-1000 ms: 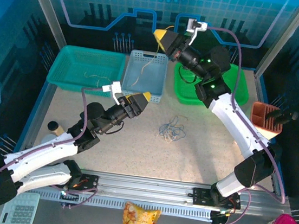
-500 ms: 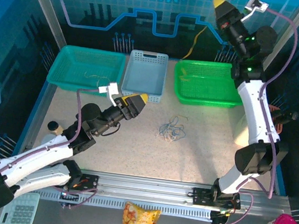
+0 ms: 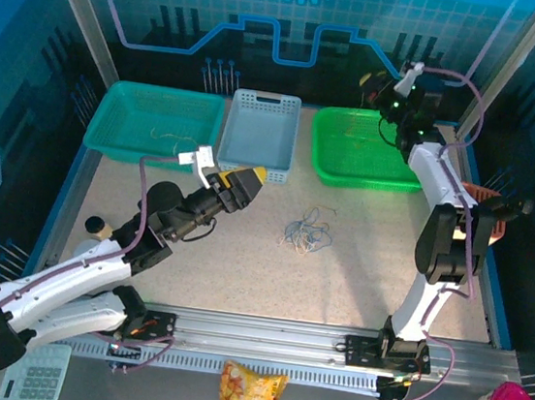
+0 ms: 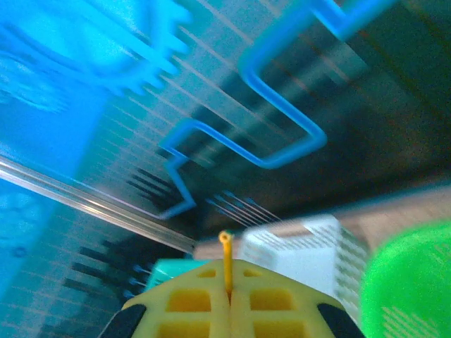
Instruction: Untangle the cables
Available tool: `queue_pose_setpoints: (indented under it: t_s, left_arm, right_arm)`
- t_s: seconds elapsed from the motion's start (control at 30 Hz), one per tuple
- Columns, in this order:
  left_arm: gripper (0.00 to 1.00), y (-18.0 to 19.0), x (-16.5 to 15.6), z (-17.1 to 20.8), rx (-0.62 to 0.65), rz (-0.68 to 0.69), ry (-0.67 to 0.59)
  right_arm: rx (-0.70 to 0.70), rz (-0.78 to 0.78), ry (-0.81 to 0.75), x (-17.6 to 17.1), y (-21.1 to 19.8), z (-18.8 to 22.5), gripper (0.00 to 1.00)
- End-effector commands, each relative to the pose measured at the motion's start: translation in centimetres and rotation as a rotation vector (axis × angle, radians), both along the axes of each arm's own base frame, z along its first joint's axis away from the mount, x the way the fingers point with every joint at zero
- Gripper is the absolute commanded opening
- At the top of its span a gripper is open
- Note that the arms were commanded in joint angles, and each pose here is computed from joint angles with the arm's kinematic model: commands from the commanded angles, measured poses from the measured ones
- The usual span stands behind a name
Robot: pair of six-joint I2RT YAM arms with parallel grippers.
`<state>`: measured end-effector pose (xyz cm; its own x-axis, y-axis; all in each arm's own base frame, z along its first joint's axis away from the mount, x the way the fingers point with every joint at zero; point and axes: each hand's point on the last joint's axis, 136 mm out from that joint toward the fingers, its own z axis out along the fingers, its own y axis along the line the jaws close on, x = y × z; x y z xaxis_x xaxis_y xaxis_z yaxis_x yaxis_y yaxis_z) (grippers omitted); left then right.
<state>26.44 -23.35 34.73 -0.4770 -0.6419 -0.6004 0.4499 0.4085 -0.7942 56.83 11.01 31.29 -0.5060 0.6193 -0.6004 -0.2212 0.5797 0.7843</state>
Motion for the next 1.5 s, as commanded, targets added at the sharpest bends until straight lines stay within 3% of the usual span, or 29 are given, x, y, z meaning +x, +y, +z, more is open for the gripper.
queue_pose_setpoints:
  t_s: [0.0, 0.23, 0.3, 0.47, 0.53, 0.6, 0.8, 1.0, 1.2, 1.47]
  left_arm:
    - [0.99, -0.2, 0.0, 1.4, -0.004, -0.004, -0.032]
    - [0.99, -0.4, 0.2, 0.6, 0.015, -0.007, -0.003]
    - [0.99, -0.5, 0.2, 0.3, 0.021, -0.008, 0.005]
    - [0.99, -0.6, 0.2, -0.1, 0.034, -0.012, 0.025]
    - [0.99, -0.6, 0.2, -0.2, 0.042, -0.014, 0.031]
    - [0.99, -0.7, 0.2, -0.4, 0.047, -0.015, 0.036]
    - [0.99, -0.8, 0.5, -1.1, 0.078, -0.011, 0.044]
    - [0.99, -1.0, 1.0, -3.2, 0.150, 0.004, 0.083]
    - [0.99, -0.9, 1.2, -6.3, 0.260, 0.009, 0.149]
    - [0.99, -0.1, 1.2, -9.5, 0.379, 0.029, 0.222]
  right_arm:
    - [-0.081, -0.015, 0.011, -0.2, -0.5, -2.3, 0.00]
    - [-0.261, -0.130, 0.177, -1.1, -3.2, -7.4, 0.04]
    - [-0.314, -0.175, 0.236, -1.3, -4.4, -8.4, 0.17]
    - [-0.413, -0.220, 0.296, -1.5, -6.0, -8.2, 0.65]
    - [-0.434, -0.235, 0.280, -1.7, -6.4, -7.1, 0.77]
    - [-0.443, -0.248, 0.264, -1.9, -6.7, -6.1, 0.82]
    - [-0.392, -0.224, 0.199, -3.3, -5.8, -2.8, 0.82]
    - [-0.356, -0.116, 0.160, -8.1, -1.7, -2.3, 0.81]
    - [-0.421, 0.016, 0.193, -16.2, 2.4, -6.6, 0.81]
    - [-0.533, 0.093, 0.367, -25.7, 2.4, -15.8, 0.73]
